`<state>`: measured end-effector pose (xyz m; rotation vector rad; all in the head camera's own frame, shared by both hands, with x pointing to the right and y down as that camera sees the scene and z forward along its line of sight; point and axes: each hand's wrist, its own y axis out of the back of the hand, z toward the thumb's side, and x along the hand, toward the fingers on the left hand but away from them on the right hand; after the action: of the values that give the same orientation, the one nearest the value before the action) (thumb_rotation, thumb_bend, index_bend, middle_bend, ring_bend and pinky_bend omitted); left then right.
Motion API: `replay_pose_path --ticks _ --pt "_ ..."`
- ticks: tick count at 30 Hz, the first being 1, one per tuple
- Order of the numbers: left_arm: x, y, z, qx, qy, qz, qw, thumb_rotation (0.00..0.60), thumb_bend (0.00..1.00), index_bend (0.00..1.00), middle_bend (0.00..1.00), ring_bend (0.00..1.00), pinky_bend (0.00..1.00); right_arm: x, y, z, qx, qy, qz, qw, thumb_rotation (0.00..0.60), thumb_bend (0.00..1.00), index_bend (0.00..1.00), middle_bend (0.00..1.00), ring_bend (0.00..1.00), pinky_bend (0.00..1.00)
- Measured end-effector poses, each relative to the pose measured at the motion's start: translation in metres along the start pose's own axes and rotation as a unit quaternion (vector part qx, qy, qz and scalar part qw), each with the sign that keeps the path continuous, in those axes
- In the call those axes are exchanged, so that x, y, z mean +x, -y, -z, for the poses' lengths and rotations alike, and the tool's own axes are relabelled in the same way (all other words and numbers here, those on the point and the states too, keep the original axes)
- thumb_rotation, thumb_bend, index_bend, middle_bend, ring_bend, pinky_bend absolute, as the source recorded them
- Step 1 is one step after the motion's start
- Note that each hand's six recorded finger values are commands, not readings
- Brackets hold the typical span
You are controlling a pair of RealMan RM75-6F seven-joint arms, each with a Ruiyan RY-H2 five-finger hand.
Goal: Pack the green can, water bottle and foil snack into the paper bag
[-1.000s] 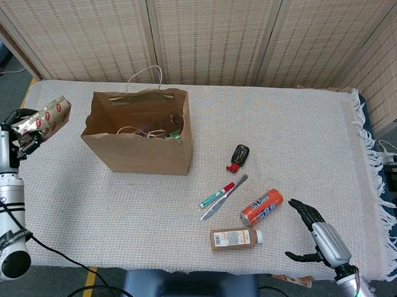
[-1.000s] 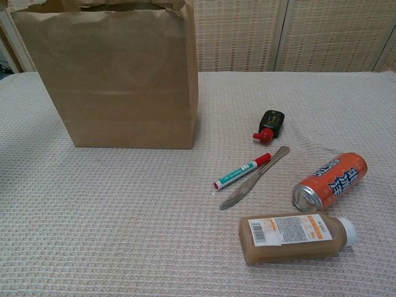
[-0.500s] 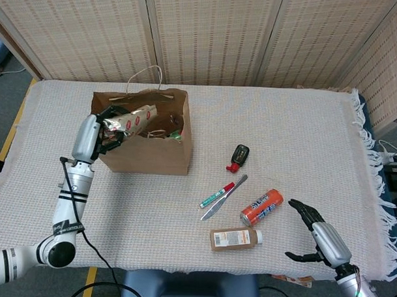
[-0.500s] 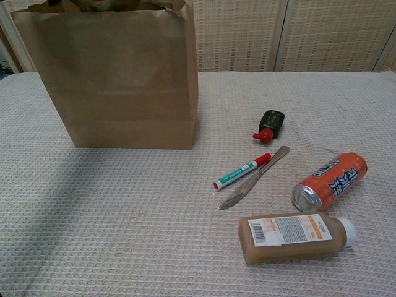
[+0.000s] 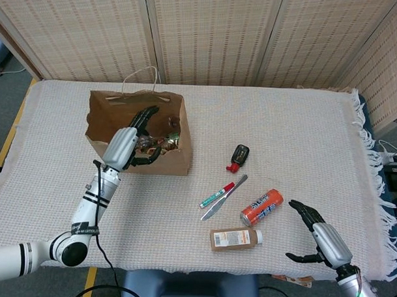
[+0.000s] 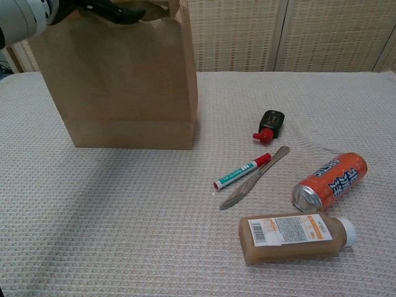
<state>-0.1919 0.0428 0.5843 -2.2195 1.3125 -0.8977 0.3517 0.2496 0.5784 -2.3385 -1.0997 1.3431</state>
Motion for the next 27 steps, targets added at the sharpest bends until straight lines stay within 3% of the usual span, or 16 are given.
replay_pose_path --ticks 9,14,18,21,24,27 --pt "-0.022 -0.032 0.005 -0.03 0.002 -0.052 0.9982 0.6 0.41 0.06 0.02 0.0 0.16 0.0 -0.002 0.001 0.004 0.001 0.005 1.0 0.6 0.0 0.0 0.0 0.0 0.0" --pt "-0.06 -0.071 0.031 -0.011 -0.014 -0.106 0.9942 0.6 0.42 0.08 0.02 0.0 0.16 0.0 -0.001 0.002 0.009 0.002 0.006 0.9999 0.6 0.0 0.0 0.0 0.0 0.0" --pt "-0.102 -0.102 0.066 0.023 -0.055 -0.133 0.9894 0.6 0.42 0.08 0.01 0.0 0.13 0.0 -0.001 0.003 0.018 0.001 0.006 0.9998 0.6 0.0 0.0 0.0 0.0 0.0" --pt "-0.141 -0.114 0.096 0.065 -0.099 -0.13 0.9844 0.6 0.42 0.06 0.0 0.0 0.08 0.0 0.0 0.005 0.031 0.004 0.004 0.9995 0.6 0.0 0.0 0.0 0.0 0.0" --pt "-0.182 -0.114 0.125 0.116 -0.145 -0.105 0.977 0.6 0.4 0.02 0.0 0.0 0.05 -0.001 0.001 0.007 0.053 0.006 0.004 0.9986 0.6 0.0 0.0 0.0 0.0 0.0" --pt "-0.222 -0.112 0.148 0.181 -0.179 -0.074 0.9641 0.6 0.4 0.0 0.0 0.0 0.03 -0.002 0.002 0.009 0.083 0.005 0.007 0.9965 0.6 0.0 0.0 0.0 0.0 0.0"
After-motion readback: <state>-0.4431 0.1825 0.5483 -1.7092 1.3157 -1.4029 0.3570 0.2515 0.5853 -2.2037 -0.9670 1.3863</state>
